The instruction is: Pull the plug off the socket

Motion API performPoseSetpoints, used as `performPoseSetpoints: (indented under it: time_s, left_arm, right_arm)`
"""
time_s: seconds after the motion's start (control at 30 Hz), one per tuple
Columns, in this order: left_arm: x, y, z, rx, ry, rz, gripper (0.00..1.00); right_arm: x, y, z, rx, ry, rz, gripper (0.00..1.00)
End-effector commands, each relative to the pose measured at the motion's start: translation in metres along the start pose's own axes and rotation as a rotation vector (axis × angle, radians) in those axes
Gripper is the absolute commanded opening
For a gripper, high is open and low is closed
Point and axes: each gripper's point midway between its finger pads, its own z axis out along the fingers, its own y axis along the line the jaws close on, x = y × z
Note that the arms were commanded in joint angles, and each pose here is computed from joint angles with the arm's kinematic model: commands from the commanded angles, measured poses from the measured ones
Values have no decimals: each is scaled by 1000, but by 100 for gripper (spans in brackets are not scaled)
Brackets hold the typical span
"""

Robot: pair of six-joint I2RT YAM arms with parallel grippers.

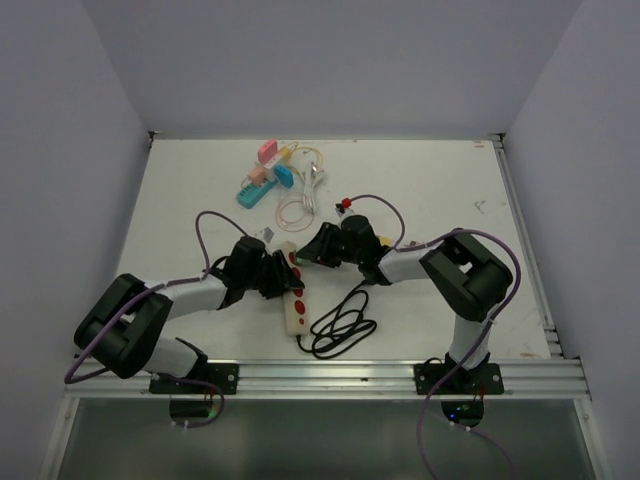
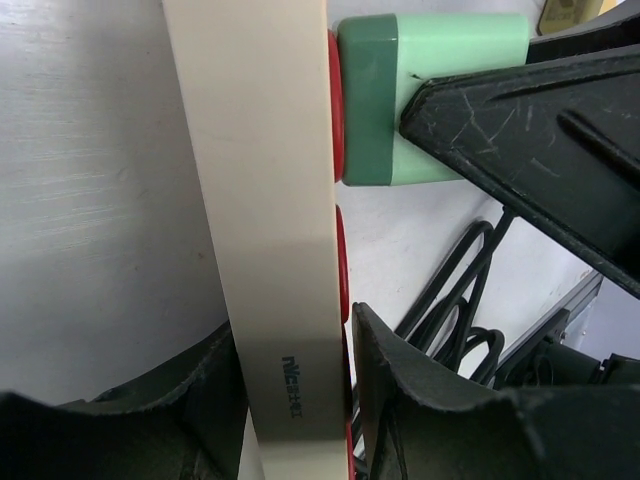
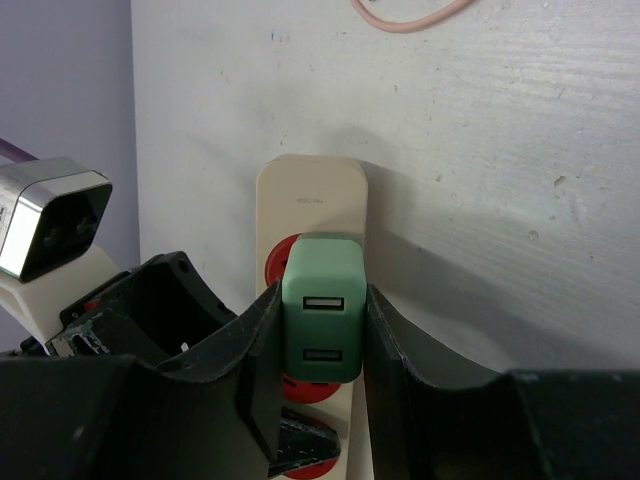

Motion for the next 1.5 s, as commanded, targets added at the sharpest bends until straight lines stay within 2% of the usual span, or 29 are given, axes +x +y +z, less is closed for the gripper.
performPoseSetpoints:
  time_s: [0.0, 0.1, 0.2, 0.23, 0.3, 0.53, 0.63, 0.83, 1.0, 1.03, 1.1, 1.13, 1.17, 1.27, 1.47]
  left_arm:
    - [0, 21, 10, -83, -1, 34, 47]
    - [-1, 25, 13, -107, -1, 34, 47]
    - [-1, 31, 15, -136, 0, 26, 28]
    - [0, 33, 15, -147, 1, 20, 13]
    - [0, 38, 14, -167, -3, 10, 0]
    - [21, 71, 7, -279, 17, -81, 0]
    - [23, 76, 5, -290, 24, -95, 0]
    - [17, 82, 0, -332, -6, -111, 0]
    - [22, 101, -5, -440, 15, -117, 0]
    - [21, 101, -4, -448, 15, -117, 0]
    - [19, 100, -4, -459, 16, -107, 0]
    - [18, 100, -5, -470, 7, -97, 0]
    - [15, 104, -7, -497, -7, -88, 0]
    - [12, 103, -8, -511, -17, -86, 0]
    - [12, 108, -6, -549, -10, -92, 0]
  right_arm:
    - [28, 18, -7, -71, 88, -52, 0]
    - [30, 22, -7, -79, 91, -58, 0]
    - [32, 24, -9, -84, 94, -62, 0]
    - [30, 24, -10, -86, 92, -62, 0]
    - [31, 23, -13, -79, 93, -66, 0]
    - [13, 39, -36, -139, 56, -41, 0]
    - [-5, 30, -47, -158, 5, 8, 0]
    - [-11, 2, -60, -136, -26, 51, 0]
    - [-23, 17, -64, -125, -62, 27, 0]
    - [-16, 15, -63, -84, -37, 24, 0]
    - [-34, 35, -64, -60, -91, -39, 0]
    - [-23, 33, -63, -7, -54, -49, 0]
    - [-32, 48, -63, -15, -72, -72, 0]
    - [-38, 53, -65, 23, -86, -60, 0]
    - [-35, 33, -69, 128, -85, -54, 0]
